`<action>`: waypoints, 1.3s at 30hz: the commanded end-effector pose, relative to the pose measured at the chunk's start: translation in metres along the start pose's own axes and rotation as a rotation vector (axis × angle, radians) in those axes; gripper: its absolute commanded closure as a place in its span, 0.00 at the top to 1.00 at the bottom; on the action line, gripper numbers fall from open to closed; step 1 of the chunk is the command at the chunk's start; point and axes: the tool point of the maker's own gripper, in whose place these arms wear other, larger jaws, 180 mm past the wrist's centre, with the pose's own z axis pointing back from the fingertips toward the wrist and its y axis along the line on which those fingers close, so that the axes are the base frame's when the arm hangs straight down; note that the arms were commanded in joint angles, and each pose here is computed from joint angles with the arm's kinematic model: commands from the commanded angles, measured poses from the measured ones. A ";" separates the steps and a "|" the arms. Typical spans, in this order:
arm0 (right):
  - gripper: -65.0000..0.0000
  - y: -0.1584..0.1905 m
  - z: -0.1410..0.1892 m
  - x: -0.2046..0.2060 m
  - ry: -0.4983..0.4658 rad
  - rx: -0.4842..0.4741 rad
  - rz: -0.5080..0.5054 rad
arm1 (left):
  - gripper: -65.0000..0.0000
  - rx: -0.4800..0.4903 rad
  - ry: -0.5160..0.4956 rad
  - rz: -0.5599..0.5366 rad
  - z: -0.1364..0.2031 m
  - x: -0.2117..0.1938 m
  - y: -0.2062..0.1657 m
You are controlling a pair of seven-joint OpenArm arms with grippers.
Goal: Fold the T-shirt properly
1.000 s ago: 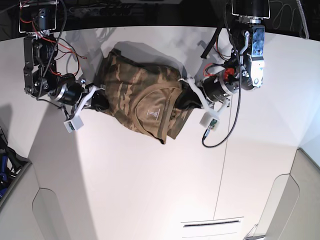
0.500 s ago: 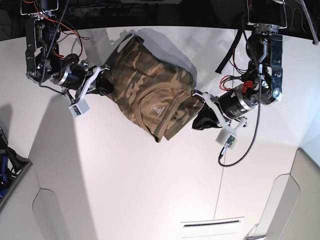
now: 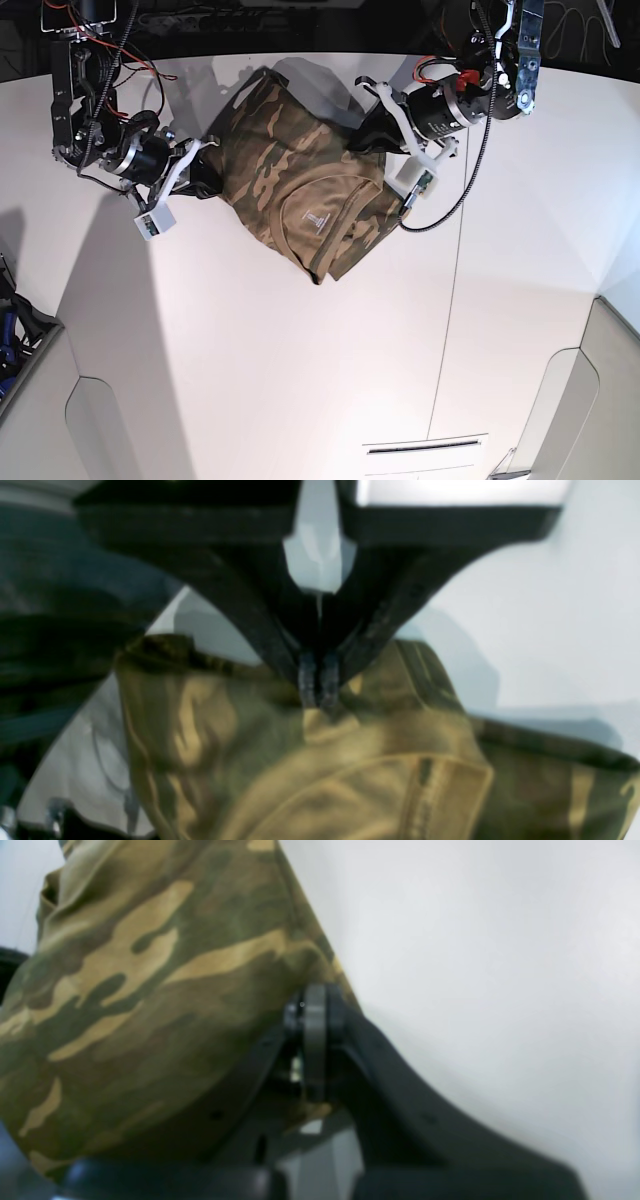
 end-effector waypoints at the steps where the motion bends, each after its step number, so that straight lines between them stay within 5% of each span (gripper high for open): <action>1: 0.00 0.002 0.003 0.015 -0.046 0.010 0.008 | 0.00 -0.012 -0.048 -0.004 -0.003 0.015 0.001; 7: 0.00 0.025 -0.009 -0.001 0.009 0.059 -0.041 | 0.00 0.024 -0.028 0.024 -0.034 0.028 0.033; 17: 0.00 0.076 -0.029 -0.005 -0.036 0.173 -0.150 | 0.00 0.051 -0.049 0.010 -0.052 0.072 0.065; 27: 0.00 0.044 -0.015 -0.014 0.001 0.093 -0.120 | 0.00 0.069 -0.058 -0.031 -0.026 0.074 0.076; 39: 0.00 0.013 0.046 -0.009 0.007 0.059 -0.086 | 0.00 0.102 -0.072 -0.150 0.037 0.048 0.035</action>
